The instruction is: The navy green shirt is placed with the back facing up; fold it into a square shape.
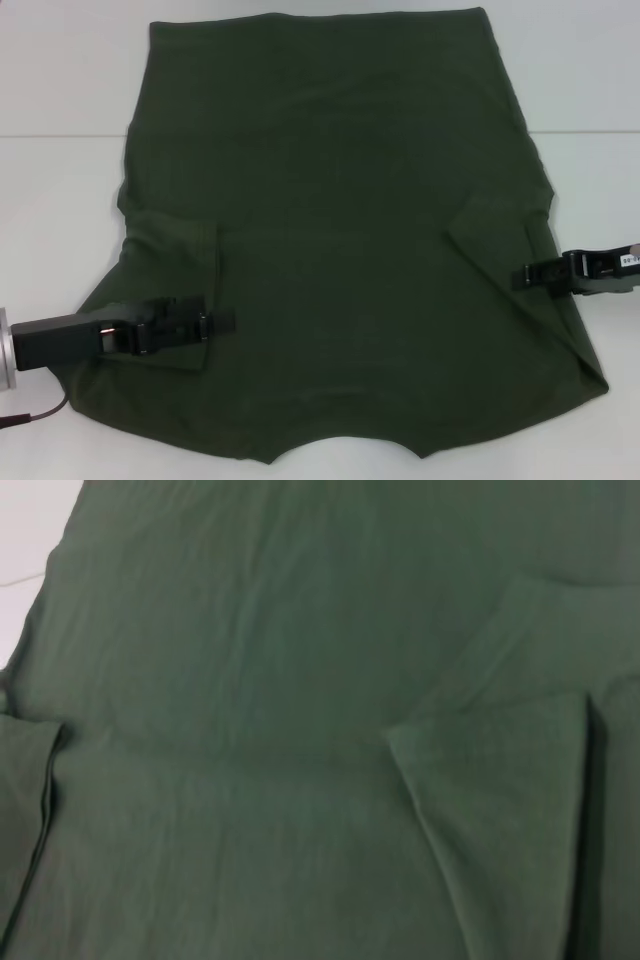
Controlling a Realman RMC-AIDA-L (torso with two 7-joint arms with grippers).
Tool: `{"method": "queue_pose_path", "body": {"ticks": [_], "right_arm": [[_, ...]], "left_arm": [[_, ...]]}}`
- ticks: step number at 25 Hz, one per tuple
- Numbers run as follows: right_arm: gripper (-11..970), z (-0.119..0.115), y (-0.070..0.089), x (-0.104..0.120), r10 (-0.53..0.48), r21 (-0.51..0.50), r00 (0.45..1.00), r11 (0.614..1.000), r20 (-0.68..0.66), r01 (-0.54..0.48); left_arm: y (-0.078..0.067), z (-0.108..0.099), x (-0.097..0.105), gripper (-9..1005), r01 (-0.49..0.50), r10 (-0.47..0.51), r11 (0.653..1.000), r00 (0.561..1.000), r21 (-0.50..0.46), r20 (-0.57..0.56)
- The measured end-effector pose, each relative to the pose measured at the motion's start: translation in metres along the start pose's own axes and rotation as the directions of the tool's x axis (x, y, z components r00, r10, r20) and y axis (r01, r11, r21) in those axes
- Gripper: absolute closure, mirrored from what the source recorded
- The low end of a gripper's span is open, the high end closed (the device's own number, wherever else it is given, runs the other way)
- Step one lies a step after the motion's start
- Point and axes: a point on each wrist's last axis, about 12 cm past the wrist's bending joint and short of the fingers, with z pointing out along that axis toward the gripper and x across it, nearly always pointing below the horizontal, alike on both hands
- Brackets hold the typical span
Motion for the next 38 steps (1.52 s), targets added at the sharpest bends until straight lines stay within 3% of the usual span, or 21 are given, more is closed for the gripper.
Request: {"method": "queue_pose_path", "body": {"ticks": [25,38], "right_arm": [[180,0.000,-0.001,0.000,0.000,0.014,1.000,1.000,-0.015,0.001],[181,0.010,0.008,0.001,-0.018,-0.001,0.999,1.000,-0.027,0.018]], "left_arm": [[-0.001,0.001,0.001,62,0.002,-0.002,1.000,1.000,0.004,0.002],[-0.001,0.001,0.001,61,0.003,-0.003,1.000,1.000,0.003,0.001]]}}
